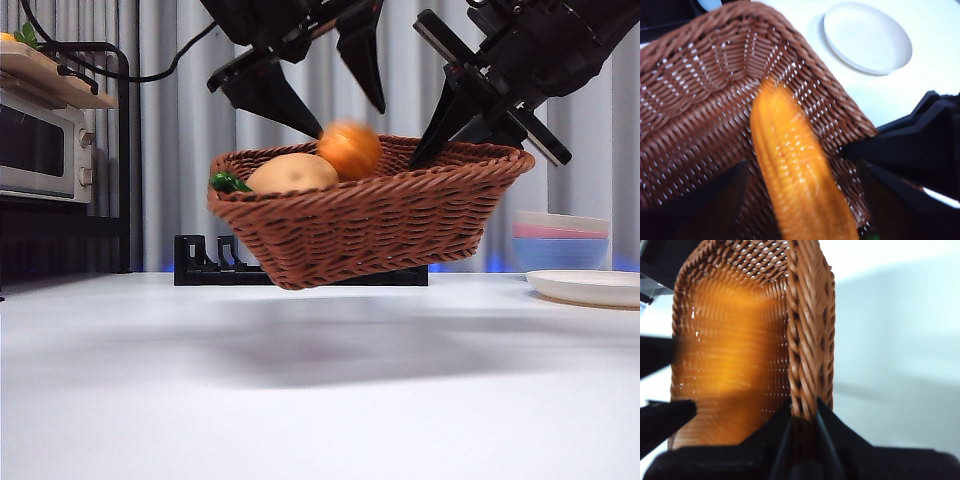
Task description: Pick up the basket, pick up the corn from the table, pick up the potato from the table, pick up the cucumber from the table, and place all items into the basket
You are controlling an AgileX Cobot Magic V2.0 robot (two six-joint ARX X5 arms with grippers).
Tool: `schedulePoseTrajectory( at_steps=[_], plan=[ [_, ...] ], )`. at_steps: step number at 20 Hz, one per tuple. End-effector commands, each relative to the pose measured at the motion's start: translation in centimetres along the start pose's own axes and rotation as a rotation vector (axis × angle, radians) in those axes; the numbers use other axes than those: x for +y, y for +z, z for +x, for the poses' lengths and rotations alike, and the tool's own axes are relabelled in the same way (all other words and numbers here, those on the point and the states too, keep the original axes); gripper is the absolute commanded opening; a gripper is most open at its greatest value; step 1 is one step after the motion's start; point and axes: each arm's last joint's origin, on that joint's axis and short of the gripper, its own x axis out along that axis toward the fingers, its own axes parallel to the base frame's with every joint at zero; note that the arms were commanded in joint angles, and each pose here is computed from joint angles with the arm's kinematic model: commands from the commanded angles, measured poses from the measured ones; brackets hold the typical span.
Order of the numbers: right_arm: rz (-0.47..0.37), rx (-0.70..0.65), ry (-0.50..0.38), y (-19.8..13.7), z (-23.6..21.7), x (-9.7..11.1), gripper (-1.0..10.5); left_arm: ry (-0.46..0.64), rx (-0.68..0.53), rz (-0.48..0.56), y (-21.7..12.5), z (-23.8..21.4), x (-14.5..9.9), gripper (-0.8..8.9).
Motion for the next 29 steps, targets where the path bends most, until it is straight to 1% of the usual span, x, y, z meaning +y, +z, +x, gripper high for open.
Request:
schedulePoseTrajectory(
  at_steps=[1,2,4,6,9,12,15,17,18,19,20,21,22,23,24,26,27,28,29],
  plan=[
    [0.003,-0.022,0.024,0.4,-0.2,0.4,-0.1,-0.004,-0.001,0.014,0.8,-0.8,-0.2,5.63],
    [0.003,-0.023,0.023,0.4,-0.2,0.4,-0.1,-0.002,0.003,0.017,1.2,-1.4,-0.3,5.63],
    [0.003,-0.029,0.016,0.4,-0.2,0.4,-0.1,-0.002,-0.002,0.071,2.5,-4.0,-0.7,5.63],
    [0.01,-0.043,-0.005,0.5,0.2,0.2,-0.1,-0.014,-0.046,0.104,3.8,-7.4,-1.2,5.63],
    [0.094,-0.039,-0.02,0.5,1.7,-0.7,-0.1,-0.046,-0.179,0.113,5.1,-13.0,-1.6,5.63],
    [0.213,0.021,-0.062,-0.4,4.1,-2.2,-0.1,-0.07,-0.298,0.114,5.3,-18.0,-1.7,5.63],
    [0.275,0.091,-0.087,-1.6,6.3,-3.3,-0.1,-0.082,-0.358,0.116,5.1,-20.6,-1.6,5.63],
    [0.289,0.139,-0.102,-2.4,7.4,-3.6,-0.1,-0.083,-0.371,0.122,5.0,-21.3,-1.6,5.63],
    [0.287,0.158,-0.107,-2.7,7.7,-3.6,-0.1,-0.08,-0.366,0.135,4.9,-21.3,-1.5,5.63],
    [0.271,0.176,-0.112,-2.9,7.7,-3.6,0.2,-0.076,-0.356,0.142,4.8,-21.3,-1.5,5.63],
    [0.251,0.192,-0.115,-3.1,7.7,-3.5,0.9,-0.069,-0.343,0.149,4.7,-21.2,-1.5,5.63],
    [0.243,0.204,-0.121,-3.2,7.6,-3.5,2.0,-0.06,-0.332,0.167,4.6,-21.1,-1.4,5.63],
    [0.238,0.214,-0.135,-3.2,7.2,-3.6,3.3,-0.033,-0.324,0.175,4.5,-21.0,-1.3,5.63],
    [0.223,0.213,-0.149,-3.1,6.8,-3.7,4.3,-0.008,-0.314,0.197,4.4,-21.0,-1.2,5.63],
    [0.198,0.204,-0.171,-2.9,6.1,-3.7,4.9,0.023,-0.305,0.214,4.3,-21.0,-1.1,5.62],
    [0.132,0.17,-0.197,-2.2,4.4,-3.2,5.1,0.105,-0.267,0.245,3.9,-20.9,-0.8,5.61],
    [0.099,0.149,-0.197,-1.8,3.3,-2.7,5.0,0.168,-0.24,0.263,3.7,-20.8,-0.5,5.59],
    [0.061,0.123,-0.186,-1.4,2.2,-2.2,5.0,0.247,-0.208,0.281,3.4,-20.7,-0.1,5.18],
    [0.025,0.097,-0.175,-1.1,0.9,-1.5,5.0,0.323,-0.172,0.302,3.1,-20.6,0.3,4.3]
  ],
)
